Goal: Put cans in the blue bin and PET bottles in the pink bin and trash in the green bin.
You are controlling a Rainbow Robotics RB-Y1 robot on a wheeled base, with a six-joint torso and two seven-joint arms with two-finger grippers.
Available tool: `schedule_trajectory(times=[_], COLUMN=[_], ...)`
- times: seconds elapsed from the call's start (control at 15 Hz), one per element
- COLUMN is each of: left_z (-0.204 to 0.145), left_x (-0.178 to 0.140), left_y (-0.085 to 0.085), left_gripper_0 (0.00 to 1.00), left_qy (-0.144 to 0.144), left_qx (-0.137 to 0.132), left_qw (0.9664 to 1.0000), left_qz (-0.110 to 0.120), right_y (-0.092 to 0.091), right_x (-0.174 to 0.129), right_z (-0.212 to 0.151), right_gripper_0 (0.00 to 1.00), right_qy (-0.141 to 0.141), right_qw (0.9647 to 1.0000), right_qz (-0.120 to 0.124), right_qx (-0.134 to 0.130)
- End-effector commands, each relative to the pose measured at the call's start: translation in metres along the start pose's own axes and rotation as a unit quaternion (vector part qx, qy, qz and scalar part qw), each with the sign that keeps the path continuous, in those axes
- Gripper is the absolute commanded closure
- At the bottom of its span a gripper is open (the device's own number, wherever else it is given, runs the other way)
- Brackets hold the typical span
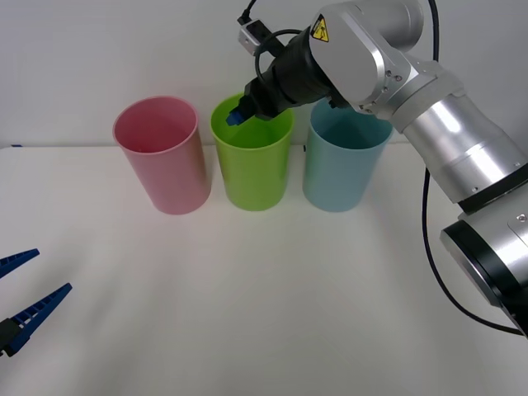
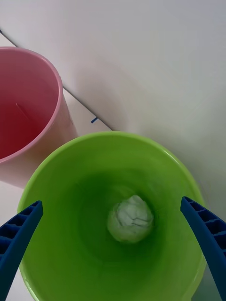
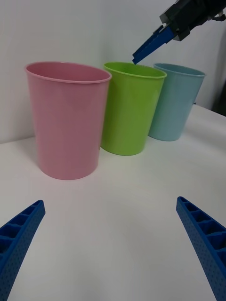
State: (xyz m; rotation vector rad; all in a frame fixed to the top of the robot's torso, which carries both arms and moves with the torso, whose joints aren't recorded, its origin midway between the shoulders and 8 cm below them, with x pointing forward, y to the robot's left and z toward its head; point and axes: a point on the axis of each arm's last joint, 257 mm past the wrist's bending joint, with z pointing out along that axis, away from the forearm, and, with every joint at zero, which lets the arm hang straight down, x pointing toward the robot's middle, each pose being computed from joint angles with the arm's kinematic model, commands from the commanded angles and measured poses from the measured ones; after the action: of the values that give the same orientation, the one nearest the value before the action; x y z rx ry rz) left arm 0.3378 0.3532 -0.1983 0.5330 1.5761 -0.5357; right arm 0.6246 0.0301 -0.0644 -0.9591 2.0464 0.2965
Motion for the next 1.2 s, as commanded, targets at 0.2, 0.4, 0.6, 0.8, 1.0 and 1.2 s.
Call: schedule_trajectory(times=[0.2,0.4,0.6,0.8,1.0,1.2], left_z=[0.0,0.0,0.0,0.0,0.0,0.0], left_x=[0.0,0.0,0.0,0.0,0.0,0.0], left_y=[0.0,0.0,0.0,0.0,0.0,0.0], left_gripper_0=[0.04,0.04,0.04,0.04,0.04,0.04], left_qy=[0.0,0.0,0.0,0.0,0.0,0.0], left_qx=[0.0,0.0,0.0,0.0,0.0,0.0], left_qw=[1.0,1.0,1.0,1.0,1.0,1.0], left_qz=[0.0,0.0,0.0,0.0,0.0,0.0], right_y=[0.0,0.003,0.003,0.006,0.015,0.025], right_x=[-0.044,-0.04,-0.006,0.041,0.091,0.137], right_z=[-0.055,-0.11,-0.165,-0.207,-0.232,-0.248], right_gripper_0=[0.0,0.0,0.0,0.0,0.0,0.0], right_qy=[-0.07,-0.107,-0.126,-0.157,-0.171,-0.159], right_qw=[0.9967,0.9895,0.9852,0.9796,0.9783,0.9821], right_qz=[-0.004,-0.003,-0.024,-0.044,-0.047,-0.044], right_qx=[-0.041,-0.097,-0.114,-0.118,-0.107,-0.091])
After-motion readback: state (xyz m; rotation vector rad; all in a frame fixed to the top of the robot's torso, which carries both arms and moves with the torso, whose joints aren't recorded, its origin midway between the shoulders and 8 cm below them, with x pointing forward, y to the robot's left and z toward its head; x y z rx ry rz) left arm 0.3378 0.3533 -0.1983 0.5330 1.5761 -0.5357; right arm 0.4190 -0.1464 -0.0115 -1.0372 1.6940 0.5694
